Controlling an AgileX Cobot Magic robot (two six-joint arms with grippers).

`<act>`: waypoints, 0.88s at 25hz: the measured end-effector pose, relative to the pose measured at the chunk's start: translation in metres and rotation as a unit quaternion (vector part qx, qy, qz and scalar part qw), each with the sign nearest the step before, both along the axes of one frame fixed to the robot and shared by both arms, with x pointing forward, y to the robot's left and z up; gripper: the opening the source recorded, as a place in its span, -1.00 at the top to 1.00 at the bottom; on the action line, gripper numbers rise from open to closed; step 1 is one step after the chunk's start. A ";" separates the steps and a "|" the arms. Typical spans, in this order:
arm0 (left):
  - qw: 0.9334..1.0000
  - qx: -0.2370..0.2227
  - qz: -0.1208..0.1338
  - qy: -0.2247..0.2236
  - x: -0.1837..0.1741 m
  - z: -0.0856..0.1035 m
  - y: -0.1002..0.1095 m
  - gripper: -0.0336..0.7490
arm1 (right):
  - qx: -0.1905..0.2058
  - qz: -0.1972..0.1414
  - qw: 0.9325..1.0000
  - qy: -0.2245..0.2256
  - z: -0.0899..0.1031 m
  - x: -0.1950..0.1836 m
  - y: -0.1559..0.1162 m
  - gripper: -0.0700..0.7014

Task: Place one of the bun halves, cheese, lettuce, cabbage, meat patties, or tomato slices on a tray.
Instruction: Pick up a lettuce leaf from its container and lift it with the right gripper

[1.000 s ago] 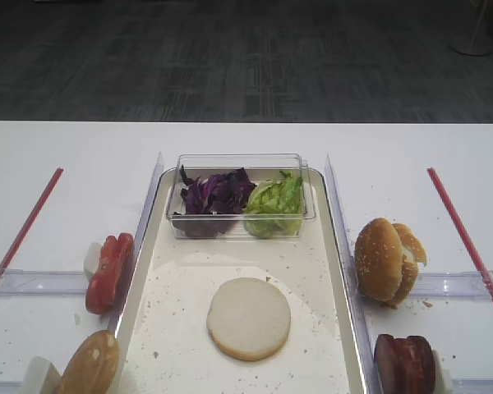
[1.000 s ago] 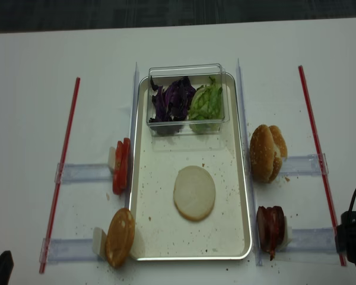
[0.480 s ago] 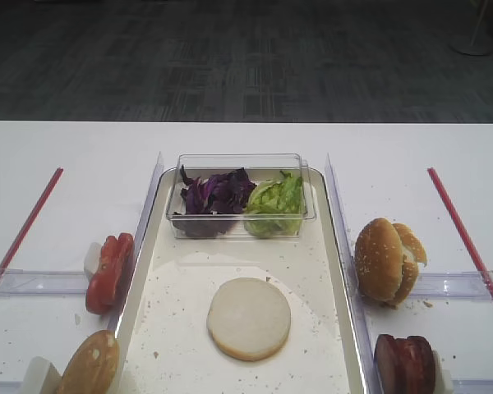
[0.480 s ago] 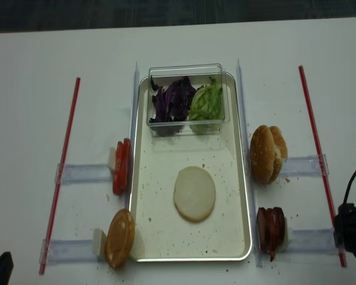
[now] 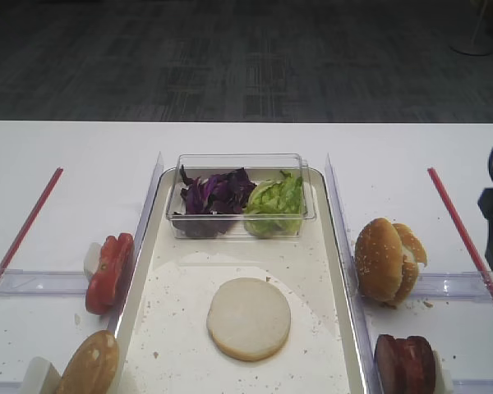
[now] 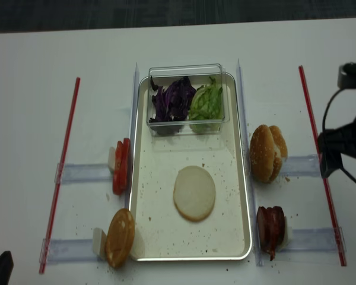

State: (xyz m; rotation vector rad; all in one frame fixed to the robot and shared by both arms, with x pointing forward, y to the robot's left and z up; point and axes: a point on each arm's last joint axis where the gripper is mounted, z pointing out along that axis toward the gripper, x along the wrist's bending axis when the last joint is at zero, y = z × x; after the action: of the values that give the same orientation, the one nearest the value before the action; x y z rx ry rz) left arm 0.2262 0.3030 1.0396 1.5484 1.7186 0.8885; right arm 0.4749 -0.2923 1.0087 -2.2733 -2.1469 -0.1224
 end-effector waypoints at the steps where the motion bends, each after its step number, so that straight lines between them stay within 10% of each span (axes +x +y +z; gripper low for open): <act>1: 1.000 0.000 0.000 0.000 0.000 0.000 0.000 -0.30 | 0.000 0.000 1.000 0.000 0.000 0.013 0.000 -0.97; 22: 1.000 0.000 0.000 0.000 0.000 0.000 0.000 -0.30 | -0.008 0.007 1.000 -0.011 -0.029 0.187 -0.001 -0.97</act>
State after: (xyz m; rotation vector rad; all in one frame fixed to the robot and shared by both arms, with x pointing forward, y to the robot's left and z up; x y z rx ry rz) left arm 0.2262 0.3030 1.0396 1.5484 1.7186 0.8885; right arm 0.6623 -0.2931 0.9799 -2.2755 -2.1811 -0.1317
